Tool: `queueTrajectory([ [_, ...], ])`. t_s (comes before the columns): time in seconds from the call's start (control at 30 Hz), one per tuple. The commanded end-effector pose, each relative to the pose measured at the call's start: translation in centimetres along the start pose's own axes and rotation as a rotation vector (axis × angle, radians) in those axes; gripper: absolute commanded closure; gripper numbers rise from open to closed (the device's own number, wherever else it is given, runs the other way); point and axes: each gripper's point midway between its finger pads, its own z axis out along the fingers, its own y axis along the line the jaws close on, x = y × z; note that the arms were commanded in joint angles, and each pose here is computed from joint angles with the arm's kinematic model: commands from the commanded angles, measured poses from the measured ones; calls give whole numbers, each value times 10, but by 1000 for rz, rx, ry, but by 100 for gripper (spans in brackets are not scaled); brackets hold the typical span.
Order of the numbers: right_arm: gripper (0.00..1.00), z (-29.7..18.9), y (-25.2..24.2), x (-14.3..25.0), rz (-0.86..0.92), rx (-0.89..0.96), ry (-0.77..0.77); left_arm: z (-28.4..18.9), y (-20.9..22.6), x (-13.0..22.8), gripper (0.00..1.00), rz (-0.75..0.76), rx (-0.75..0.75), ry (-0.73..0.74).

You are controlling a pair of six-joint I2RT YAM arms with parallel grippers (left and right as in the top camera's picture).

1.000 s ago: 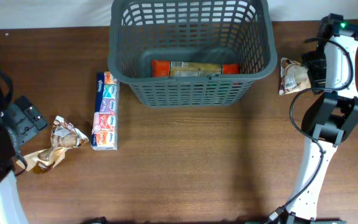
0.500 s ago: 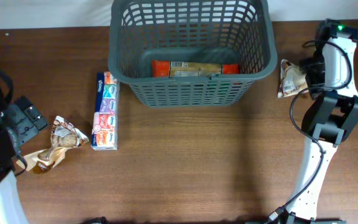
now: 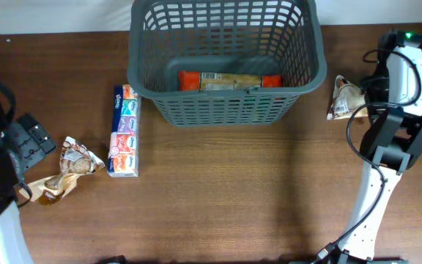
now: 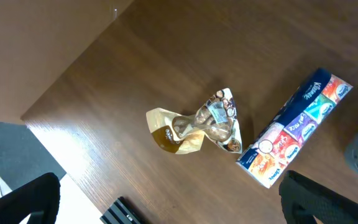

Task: Pack container
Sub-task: 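Lower the right gripper onto the top of the PanTree bag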

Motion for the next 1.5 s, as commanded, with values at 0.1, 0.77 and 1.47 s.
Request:
queueTrajectory([
  [0.1, 1, 8, -1, -8, 31, 5, -11, -3, 3, 0, 1, 6, 0, -9],
  [0.77, 4, 43, -20, 4, 11, 111, 14, -3, 3, 0, 1, 6, 0, -9],
  [1.47, 69, 50, -24, 7, 7, 129, 25, -3, 3, 0, 1, 5, 0, -9],
])
